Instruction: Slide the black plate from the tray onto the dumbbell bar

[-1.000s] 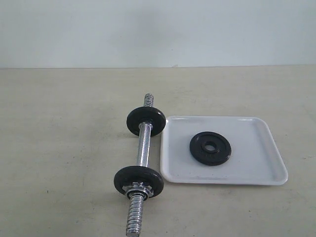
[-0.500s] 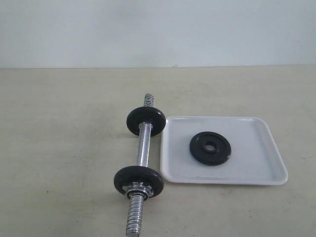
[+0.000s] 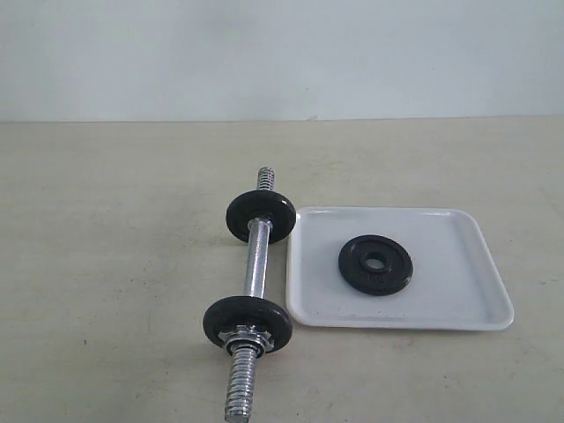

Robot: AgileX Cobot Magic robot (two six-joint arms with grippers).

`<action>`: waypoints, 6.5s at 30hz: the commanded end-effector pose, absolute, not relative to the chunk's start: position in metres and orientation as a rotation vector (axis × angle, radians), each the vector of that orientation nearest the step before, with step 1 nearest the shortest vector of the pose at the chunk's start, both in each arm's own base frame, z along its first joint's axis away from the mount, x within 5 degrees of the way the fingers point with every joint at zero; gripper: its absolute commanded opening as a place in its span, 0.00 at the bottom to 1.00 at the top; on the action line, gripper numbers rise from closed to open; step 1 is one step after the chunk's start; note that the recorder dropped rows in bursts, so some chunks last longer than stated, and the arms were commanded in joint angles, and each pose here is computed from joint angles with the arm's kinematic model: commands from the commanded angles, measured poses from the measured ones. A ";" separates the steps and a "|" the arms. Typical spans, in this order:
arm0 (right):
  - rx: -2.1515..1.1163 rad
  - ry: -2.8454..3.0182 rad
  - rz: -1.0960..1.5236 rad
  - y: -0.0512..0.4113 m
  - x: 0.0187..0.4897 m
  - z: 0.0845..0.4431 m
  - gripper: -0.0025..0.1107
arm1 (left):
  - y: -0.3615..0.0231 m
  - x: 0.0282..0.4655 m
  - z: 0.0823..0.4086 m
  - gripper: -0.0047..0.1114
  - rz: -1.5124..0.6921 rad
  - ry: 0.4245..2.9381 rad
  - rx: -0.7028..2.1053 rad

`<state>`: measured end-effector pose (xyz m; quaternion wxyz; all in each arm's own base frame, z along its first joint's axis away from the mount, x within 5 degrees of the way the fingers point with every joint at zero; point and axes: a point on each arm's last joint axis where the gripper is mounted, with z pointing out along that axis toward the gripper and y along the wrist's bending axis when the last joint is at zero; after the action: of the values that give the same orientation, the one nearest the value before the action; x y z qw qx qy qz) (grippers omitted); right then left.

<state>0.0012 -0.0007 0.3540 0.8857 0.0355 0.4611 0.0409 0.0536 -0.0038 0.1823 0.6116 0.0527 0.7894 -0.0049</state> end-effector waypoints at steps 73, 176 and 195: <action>-0.043 1.582 0.201 0.015 0.055 0.409 0.94 | -0.075 0.158 0.364 0.79 -1.003 1.739 0.282; -0.149 1.769 0.235 0.022 0.056 0.392 0.94 | -0.224 0.318 0.105 0.65 -0.414 2.507 0.226; -0.151 1.774 0.236 0.023 0.056 0.392 0.94 | -0.217 0.323 0.103 0.57 -0.275 2.459 0.330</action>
<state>0.0560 0.0225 0.3906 0.6229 -0.0639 0.7728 0.1036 0.3215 -0.2168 0.1025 0.3094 0.1162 0.9368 -0.1145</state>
